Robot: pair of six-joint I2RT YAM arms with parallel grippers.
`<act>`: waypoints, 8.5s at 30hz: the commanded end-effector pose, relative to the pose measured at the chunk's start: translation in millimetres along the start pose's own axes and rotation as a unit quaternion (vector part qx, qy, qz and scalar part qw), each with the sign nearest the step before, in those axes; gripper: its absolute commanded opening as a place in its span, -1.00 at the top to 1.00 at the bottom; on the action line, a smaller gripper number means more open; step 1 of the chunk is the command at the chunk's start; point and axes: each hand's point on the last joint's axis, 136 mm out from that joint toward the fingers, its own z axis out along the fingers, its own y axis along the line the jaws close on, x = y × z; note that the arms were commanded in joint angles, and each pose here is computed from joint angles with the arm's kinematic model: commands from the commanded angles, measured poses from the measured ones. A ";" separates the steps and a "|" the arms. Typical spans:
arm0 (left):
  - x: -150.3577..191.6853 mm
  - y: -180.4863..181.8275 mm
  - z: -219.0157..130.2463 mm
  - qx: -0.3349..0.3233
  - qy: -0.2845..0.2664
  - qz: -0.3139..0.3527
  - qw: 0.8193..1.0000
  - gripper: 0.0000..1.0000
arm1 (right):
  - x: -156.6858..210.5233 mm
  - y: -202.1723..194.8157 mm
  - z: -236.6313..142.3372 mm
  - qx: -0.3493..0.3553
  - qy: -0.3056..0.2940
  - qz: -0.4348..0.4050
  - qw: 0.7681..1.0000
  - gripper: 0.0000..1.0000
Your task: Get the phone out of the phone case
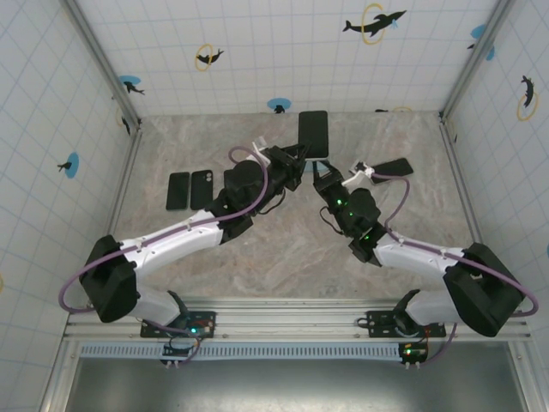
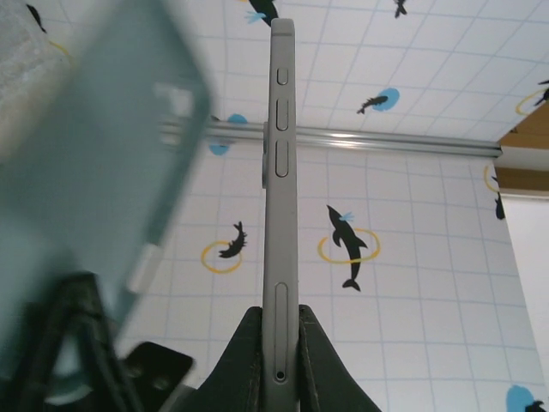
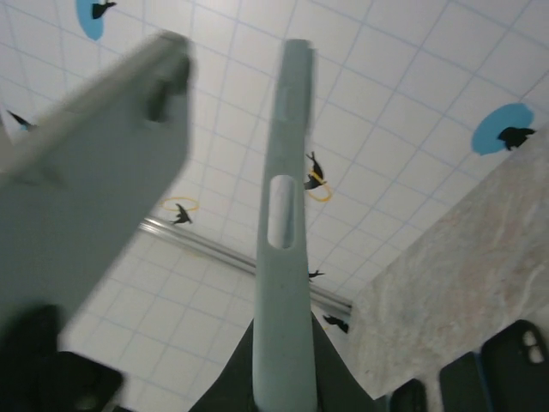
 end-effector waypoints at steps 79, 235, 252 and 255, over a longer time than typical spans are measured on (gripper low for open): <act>-124.1 293.4 30.5 -0.202 -0.016 -0.016 0.979 0.68 | -21.7 -126.2 -54.6 0.123 0.063 -0.045 0.989 0.93; -119.8 172.7 -36.9 -0.319 0.122 0.266 0.901 -0.95 | -162.0 -322.1 5.8 0.642 0.143 -0.133 0.741 -0.99; -122.8 181.7 -35.1 -0.320 0.132 0.250 0.904 -0.95 | -154.2 -353.7 10.0 0.680 0.127 -0.105 0.715 -0.99; -122.6 182.1 -34.3 -0.319 0.135 0.249 0.904 -0.95 | -153.7 -358.1 10.4 0.687 0.125 -0.109 0.707 -0.99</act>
